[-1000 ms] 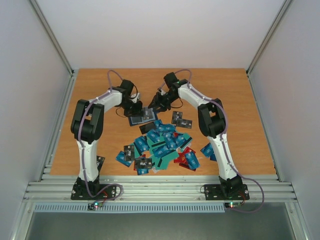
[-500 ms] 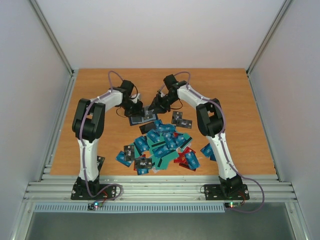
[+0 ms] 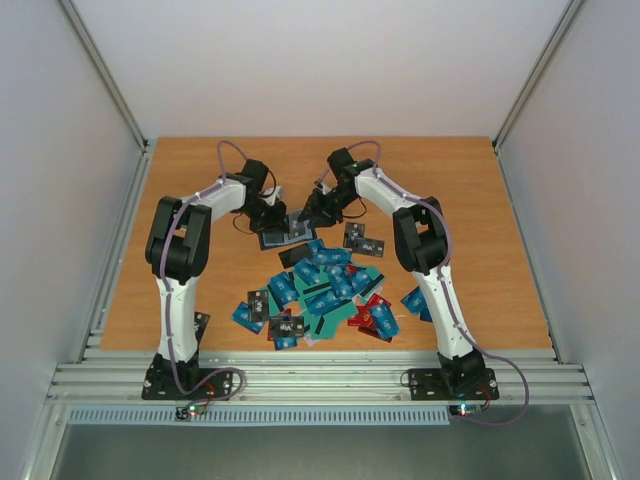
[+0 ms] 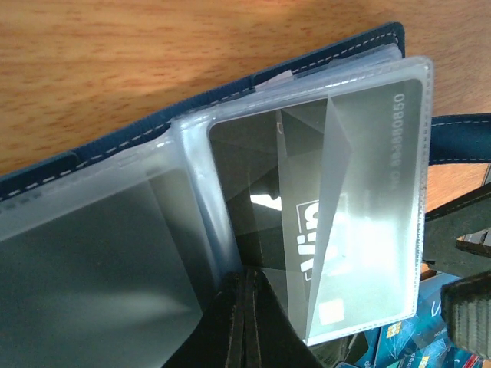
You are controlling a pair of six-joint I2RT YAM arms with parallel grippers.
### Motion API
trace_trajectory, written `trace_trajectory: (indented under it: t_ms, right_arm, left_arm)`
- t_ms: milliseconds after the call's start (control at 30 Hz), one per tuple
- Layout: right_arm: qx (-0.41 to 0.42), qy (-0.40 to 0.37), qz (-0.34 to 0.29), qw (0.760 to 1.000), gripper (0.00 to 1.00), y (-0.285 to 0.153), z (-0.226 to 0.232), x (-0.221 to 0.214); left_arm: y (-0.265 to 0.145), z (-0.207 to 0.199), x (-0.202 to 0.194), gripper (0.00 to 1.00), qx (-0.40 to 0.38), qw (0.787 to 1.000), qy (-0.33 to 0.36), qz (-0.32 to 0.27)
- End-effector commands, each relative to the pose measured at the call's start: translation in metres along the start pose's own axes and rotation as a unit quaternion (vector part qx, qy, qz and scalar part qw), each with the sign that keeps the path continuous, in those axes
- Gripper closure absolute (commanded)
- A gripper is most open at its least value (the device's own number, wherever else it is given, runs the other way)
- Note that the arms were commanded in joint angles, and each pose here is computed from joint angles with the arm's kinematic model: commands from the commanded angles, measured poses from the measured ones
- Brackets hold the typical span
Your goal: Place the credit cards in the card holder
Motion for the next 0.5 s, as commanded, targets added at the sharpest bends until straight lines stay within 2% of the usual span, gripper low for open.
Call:
trace_trajectory:
  t_ms: [0,467]
  right_arm:
    - [-0.005,-0.017,-0.009,1.000,0.63,-0.008,0.005,0.000]
    - [0.020,-0.015,0.017,1.000,0.63,0.004,0.010,-0.003]
  left_arm:
    - [0.018,0.012,-0.004,1.00,0.010,1.000,0.000,0.016]
    - [0.018,0.010,-0.001,1.00,0.005,1.000,0.001,0.013]
Point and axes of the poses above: each gripper's point midway between its finger pads, its own y axis out along the fingers, its own z axis along the line the jaws close on, x = y × z, the point moved 4 cm from there along -y, back along the fingers, and after that the axes turned 14 degrees about y, right-handed, at the moved point
